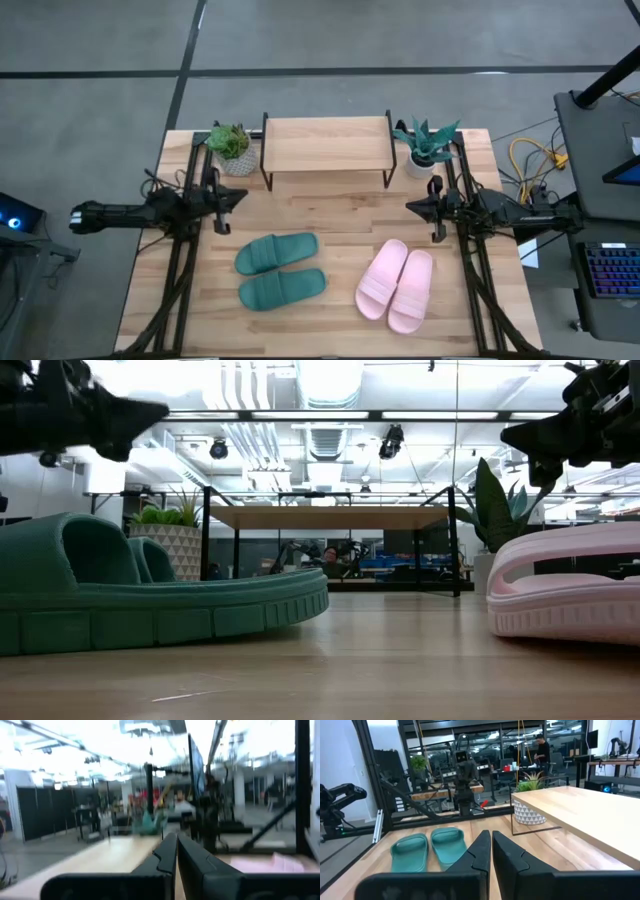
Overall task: Pick and place slides into the shelf
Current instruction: Put the left pink slipper on the shelf
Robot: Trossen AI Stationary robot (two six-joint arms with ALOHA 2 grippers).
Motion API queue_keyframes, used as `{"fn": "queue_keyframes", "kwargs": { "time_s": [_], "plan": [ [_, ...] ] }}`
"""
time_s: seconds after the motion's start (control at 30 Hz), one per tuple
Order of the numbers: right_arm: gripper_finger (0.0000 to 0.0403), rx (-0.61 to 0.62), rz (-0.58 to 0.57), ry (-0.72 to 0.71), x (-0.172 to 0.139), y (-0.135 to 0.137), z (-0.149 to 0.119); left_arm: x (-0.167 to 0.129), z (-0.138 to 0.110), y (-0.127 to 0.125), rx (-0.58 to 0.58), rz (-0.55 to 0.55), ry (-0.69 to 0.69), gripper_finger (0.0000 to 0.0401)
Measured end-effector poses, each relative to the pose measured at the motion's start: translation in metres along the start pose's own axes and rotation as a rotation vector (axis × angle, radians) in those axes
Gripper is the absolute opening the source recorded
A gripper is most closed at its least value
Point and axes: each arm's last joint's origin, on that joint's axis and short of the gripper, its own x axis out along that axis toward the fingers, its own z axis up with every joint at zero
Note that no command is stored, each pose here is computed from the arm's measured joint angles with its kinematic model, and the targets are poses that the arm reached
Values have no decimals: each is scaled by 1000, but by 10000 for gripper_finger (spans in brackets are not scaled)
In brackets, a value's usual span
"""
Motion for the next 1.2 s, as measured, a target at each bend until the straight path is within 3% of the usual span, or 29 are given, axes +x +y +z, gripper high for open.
{"fn": "queue_keyframes", "kwargs": {
  "time_s": [0.2, 0.47, 0.73, 0.93, 1.2],
  "plan": [
    [9, -4, 3, -33, 0, 0, 3, -1, 10, 2, -22, 14, -104, 0],
    [9, -89, 6, -121, -1, 1, 12, 0, 10, 1, -13, 14, -102, 0],
    [9, -94, 9, -185, -2, 2, 18, 0, 9, 2, -4, 23, -93, 0],
    [9, -157, 8, -308, -5, 3, 29, 2, 11, 5, -4, 145, -103, 0],
    [14, -229, 105, -336, -1, 7, 32, 9, 11, 0, 78, 22, -120, 0]
  ]
}}
